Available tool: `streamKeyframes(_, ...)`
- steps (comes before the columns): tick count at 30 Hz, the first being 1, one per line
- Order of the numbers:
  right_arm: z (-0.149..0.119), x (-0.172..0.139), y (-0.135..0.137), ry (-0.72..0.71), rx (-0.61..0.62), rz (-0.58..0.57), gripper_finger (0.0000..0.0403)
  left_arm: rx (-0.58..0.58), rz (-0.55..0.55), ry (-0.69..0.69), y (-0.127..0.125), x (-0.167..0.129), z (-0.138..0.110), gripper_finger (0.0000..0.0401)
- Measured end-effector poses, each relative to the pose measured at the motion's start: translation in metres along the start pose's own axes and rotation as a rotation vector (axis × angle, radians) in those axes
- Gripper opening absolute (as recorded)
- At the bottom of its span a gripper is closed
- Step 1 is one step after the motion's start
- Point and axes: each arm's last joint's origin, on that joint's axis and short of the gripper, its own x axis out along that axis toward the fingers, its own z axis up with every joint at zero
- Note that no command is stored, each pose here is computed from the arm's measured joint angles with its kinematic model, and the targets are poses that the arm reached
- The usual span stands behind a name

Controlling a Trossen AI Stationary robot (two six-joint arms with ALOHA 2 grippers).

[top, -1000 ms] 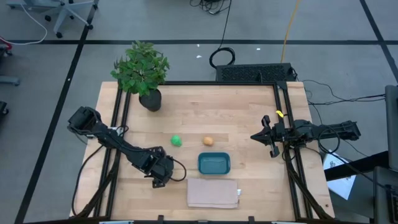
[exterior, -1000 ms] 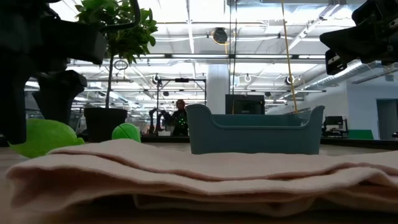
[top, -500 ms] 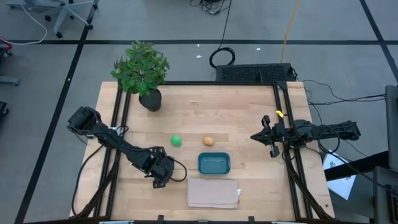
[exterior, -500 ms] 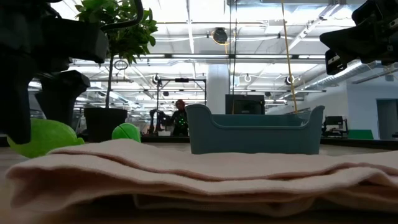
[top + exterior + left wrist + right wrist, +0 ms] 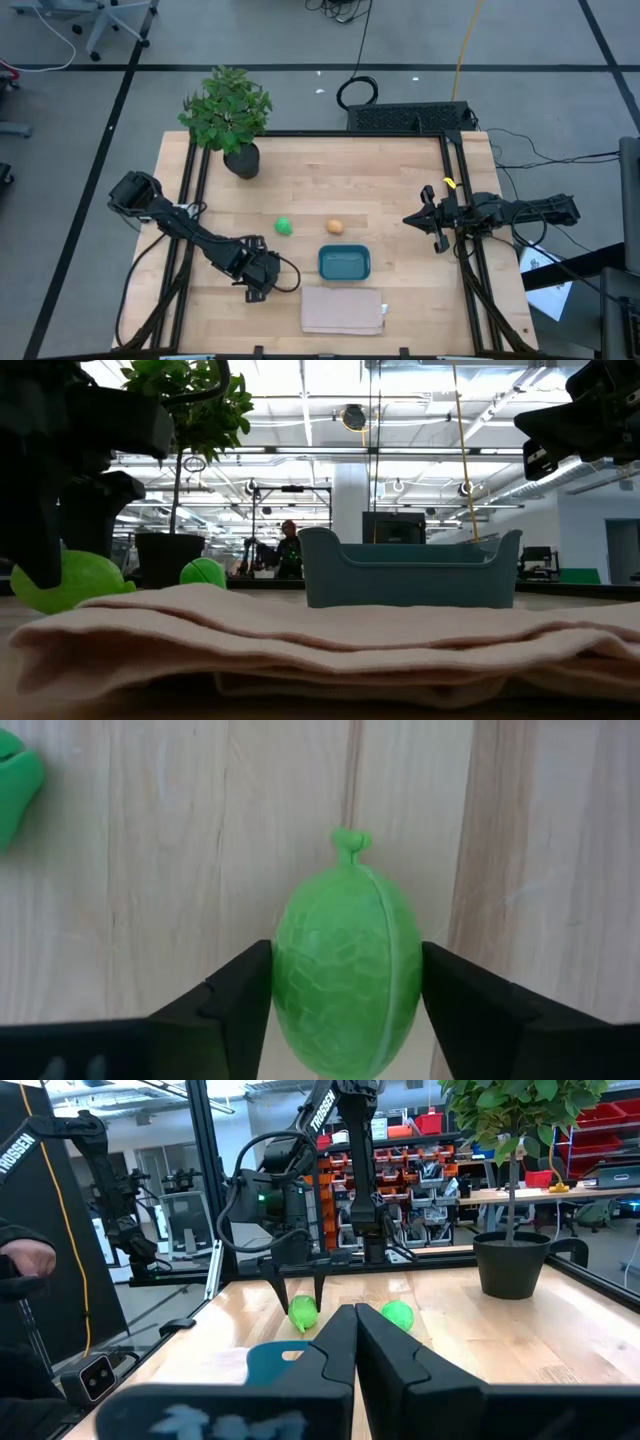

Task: Pick and placing Produce into tupperware
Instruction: Put the green melon into the blue bin

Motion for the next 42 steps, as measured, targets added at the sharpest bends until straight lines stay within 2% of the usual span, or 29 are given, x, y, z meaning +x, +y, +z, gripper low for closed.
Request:
streamKeyframes(12, 0.0, 0.0, 0.0, 0.0, 0.0, 0.0, 0.0, 0.045, 0.016, 0.032, 0.005, -0.006, -0.003, 0.0229)
streamKeyframes(18, 0.0, 0.0, 0.0, 0.0, 0.0, 0.0, 0.0, 0.046, 0.001, -0.005, 0.01, -0.028, 0.006, 0.0229)
streamKeyframes(26, 0.0, 0.0, 0.0, -0.001, 0.0, 0.0, 0.0, 0.102, -0.008, -0.088, 0.024, -0.062, 0.01, 0.023)
streamKeyframes(33, 0.001, 0.0, 0.0, -0.008, 0.0, 0.001, 0.0, 0.057, 0.034, -0.169, 0.044, -0.09, 0.006, 0.023)
streamKeyframes(42, 0.001, 0.0, 0.0, -0.009, 0.0, 0.001, 0.0, -0.028, 0.039, -0.211, 0.063, -0.102, 0.009, 0.023)
